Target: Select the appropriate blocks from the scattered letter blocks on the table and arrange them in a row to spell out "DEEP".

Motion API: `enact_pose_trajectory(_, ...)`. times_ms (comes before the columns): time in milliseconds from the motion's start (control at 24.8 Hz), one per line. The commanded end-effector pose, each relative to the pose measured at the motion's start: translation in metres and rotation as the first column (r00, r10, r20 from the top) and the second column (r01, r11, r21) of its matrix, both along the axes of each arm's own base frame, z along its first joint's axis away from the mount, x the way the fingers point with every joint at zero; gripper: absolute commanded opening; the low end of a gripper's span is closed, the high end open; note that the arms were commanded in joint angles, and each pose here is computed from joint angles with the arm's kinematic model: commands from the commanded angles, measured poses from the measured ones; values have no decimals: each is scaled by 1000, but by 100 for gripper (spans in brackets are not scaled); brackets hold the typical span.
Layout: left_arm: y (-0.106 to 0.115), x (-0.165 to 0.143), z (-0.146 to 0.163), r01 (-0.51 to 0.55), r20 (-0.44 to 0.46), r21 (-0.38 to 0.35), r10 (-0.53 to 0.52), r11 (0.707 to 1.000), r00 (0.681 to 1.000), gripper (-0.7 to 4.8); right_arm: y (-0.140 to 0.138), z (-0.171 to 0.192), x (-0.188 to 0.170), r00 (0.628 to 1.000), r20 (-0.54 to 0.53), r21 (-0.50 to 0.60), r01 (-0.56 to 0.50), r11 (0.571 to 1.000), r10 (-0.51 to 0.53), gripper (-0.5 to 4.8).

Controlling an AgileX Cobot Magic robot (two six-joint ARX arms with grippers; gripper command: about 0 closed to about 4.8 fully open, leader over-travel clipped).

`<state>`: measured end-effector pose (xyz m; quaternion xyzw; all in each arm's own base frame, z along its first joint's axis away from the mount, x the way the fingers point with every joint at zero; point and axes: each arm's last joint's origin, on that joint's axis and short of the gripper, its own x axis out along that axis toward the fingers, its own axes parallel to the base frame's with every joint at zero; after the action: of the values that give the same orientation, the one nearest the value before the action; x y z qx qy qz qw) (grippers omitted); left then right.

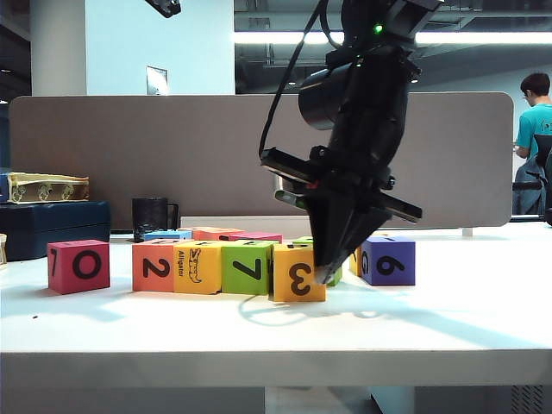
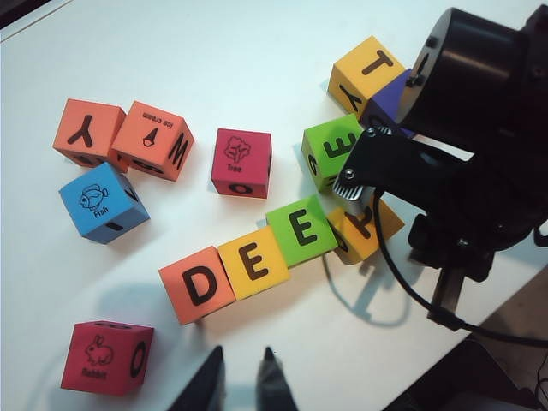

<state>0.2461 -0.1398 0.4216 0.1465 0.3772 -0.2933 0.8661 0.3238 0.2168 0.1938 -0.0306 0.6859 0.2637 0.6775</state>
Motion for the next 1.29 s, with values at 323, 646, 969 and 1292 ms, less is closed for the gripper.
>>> enact_pose_trajectory(323,0,-1,3,0,16,-10,0,1000,1000,48,14,5,9,986,168,45,-16,999,8,-2)
enact_pose_trajectory(646,0,-1,3,3,21,-10,-3,1000,1000,48,15,7,14,971,239,36,-5,999,-4,-2)
enact_pose_trajectory(969,0,0,5,3,37,-18,-2,1000,999,48,19,6,19,958,287,57,-4,998,-12,-2)
enact_pose_trajectory(1292,0,0,5,3,37,-18,-2,1000,999,48,19,3,21,952,306,41,4,999,-17,-2)
